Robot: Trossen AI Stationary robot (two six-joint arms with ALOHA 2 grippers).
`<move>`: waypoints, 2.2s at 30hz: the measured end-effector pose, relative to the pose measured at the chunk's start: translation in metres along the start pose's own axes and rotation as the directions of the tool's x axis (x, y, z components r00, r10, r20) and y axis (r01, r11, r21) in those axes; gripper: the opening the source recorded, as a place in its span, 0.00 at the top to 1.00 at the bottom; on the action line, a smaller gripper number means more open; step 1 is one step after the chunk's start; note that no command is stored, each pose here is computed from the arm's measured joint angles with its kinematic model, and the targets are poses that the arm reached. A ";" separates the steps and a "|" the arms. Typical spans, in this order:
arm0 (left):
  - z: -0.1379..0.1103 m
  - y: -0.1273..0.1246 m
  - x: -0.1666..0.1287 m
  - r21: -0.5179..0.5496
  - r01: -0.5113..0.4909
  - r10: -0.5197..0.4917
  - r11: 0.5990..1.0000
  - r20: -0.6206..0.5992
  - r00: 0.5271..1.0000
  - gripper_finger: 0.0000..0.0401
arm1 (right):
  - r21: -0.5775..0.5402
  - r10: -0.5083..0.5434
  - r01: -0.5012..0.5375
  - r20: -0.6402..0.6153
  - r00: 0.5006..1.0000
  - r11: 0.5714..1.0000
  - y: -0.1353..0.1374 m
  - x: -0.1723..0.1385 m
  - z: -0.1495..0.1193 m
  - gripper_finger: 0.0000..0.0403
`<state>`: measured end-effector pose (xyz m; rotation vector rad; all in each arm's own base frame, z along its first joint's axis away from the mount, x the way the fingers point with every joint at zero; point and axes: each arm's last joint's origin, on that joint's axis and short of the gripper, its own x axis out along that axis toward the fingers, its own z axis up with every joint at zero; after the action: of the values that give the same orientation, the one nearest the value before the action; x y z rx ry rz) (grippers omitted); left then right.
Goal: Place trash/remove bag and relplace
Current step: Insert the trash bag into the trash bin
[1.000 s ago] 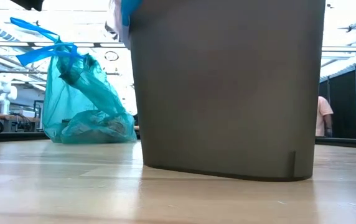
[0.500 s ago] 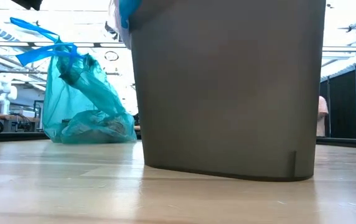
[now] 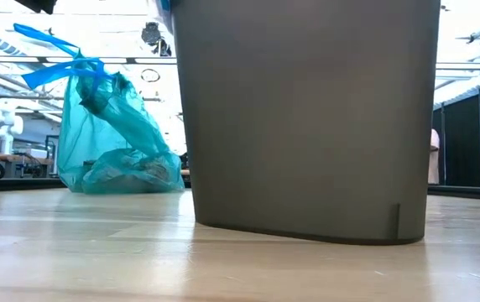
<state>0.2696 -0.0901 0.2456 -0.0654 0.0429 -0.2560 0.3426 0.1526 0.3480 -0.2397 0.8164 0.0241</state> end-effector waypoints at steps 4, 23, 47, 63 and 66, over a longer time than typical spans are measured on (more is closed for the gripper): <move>0.000 0.000 0.000 0.000 -0.004 0.004 1.000 0.001 1.000 1.00 | 0.035 -0.002 0.005 -0.058 0.998 0.999 0.002 0.014 -0.004 1.00; 0.030 -0.003 -0.004 0.024 0.049 -0.051 0.999 0.102 0.993 1.00 | 0.022 0.056 -0.054 -0.102 0.993 0.998 0.019 0.024 -0.008 1.00; 0.042 0.041 0.060 -0.064 0.051 -0.053 0.997 -0.043 0.998 1.00 | -0.009 0.073 -0.073 -0.074 0.995 0.997 0.023 0.022 -0.006 1.00; 0.032 0.051 0.062 -0.059 -0.102 0.093 0.993 -0.131 0.987 1.00 | -0.145 -0.071 0.072 0.010 0.997 0.987 0.034 0.014 -0.002 1.00; 0.031 0.051 0.062 -0.059 -0.101 0.093 0.993 -0.133 0.987 1.00 | -0.161 -0.083 0.085 0.021 0.996 0.983 0.035 0.012 -0.002 1.00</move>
<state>0.3440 -0.0552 0.2713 -0.1119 0.1843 -0.1613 0.3452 0.1854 0.3311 -0.4270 0.7902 0.0127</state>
